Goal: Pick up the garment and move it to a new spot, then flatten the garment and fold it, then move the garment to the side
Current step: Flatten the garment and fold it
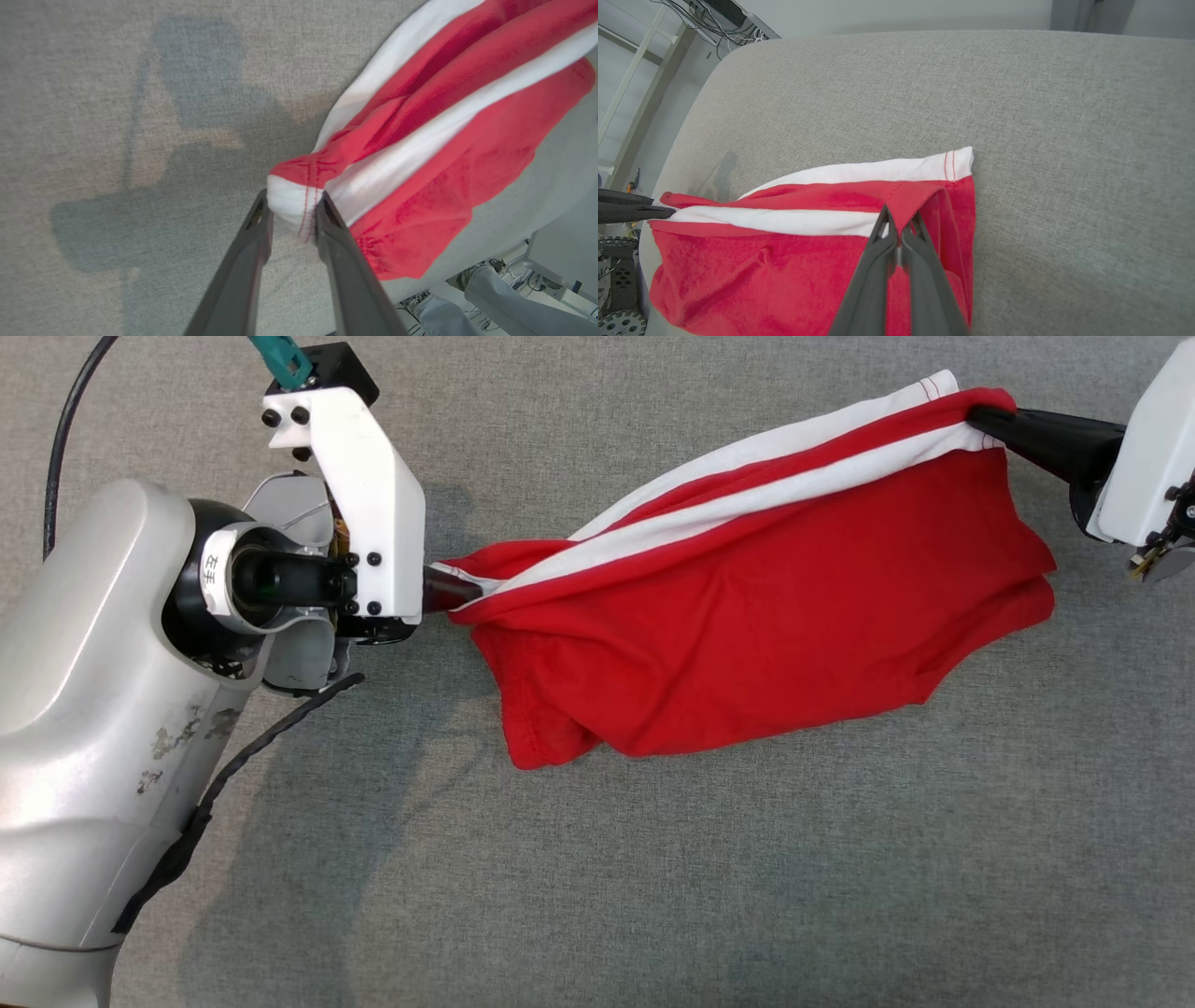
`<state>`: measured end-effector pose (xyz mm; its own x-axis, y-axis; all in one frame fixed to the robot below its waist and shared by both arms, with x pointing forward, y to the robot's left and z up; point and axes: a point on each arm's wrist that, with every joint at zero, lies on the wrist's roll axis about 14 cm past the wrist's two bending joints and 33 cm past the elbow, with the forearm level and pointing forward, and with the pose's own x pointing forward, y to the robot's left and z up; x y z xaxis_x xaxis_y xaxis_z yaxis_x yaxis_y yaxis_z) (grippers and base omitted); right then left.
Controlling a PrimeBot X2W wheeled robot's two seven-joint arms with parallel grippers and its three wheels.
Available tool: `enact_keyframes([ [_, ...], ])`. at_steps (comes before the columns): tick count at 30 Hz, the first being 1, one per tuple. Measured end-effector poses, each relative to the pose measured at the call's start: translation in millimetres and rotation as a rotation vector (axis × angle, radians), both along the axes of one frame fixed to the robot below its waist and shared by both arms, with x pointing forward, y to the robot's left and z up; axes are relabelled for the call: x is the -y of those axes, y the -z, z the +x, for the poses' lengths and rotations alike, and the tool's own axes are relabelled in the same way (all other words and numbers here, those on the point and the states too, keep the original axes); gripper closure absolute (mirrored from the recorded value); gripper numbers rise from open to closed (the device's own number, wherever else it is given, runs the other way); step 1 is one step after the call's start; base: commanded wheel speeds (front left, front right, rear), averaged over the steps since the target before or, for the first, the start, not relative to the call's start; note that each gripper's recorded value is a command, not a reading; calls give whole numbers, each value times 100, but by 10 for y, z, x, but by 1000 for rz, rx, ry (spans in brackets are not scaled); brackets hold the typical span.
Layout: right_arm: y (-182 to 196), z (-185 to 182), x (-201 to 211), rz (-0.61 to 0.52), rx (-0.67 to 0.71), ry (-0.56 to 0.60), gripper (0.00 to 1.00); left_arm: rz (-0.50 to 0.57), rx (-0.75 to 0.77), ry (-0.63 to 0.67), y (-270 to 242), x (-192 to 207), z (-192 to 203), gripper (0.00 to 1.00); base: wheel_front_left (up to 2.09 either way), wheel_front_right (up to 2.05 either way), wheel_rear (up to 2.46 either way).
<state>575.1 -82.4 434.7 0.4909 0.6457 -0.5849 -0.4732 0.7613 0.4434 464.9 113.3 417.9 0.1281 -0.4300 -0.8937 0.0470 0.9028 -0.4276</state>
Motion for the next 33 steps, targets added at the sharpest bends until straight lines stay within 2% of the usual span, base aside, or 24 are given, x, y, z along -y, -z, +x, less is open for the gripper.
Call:
enact_keyframes([
  [1, 1, -2, -4, 0, 0, 0, 20, 1, -1, 0, 5, 2, -1, 0, 0, 0, 0],
  [2, 2, -6, -7, -1, -1, -1, 0, 2, -2, 0, 8, 3, -2, 0, 0, 0, 0],
  [12, -335, 84, -39, 62, 122, 47, 0, 23, 121, -31, -186, -74, 190, 0, 0, 0, 0],
  [19, -621, -24, 55, 116, 228, 104, 0, 14, 297, -22, -500, -176, 285, 0, 0, 0, 0],
  [23, -626, -149, 190, 86, 285, 136, 0, 27, 507, -6, -698, -211, 350, 0, 0, 0, 0],
  [28, -726, -150, 439, 83, 422, 246, 0, -24, 739, -42, -912, -140, 325, 0, 0, 0, 0],
  [33, -568, -194, 481, 92, 464, 311, 0, -6, 972, -160, -1057, -297, 261, 0, 0, 0, 0],
])
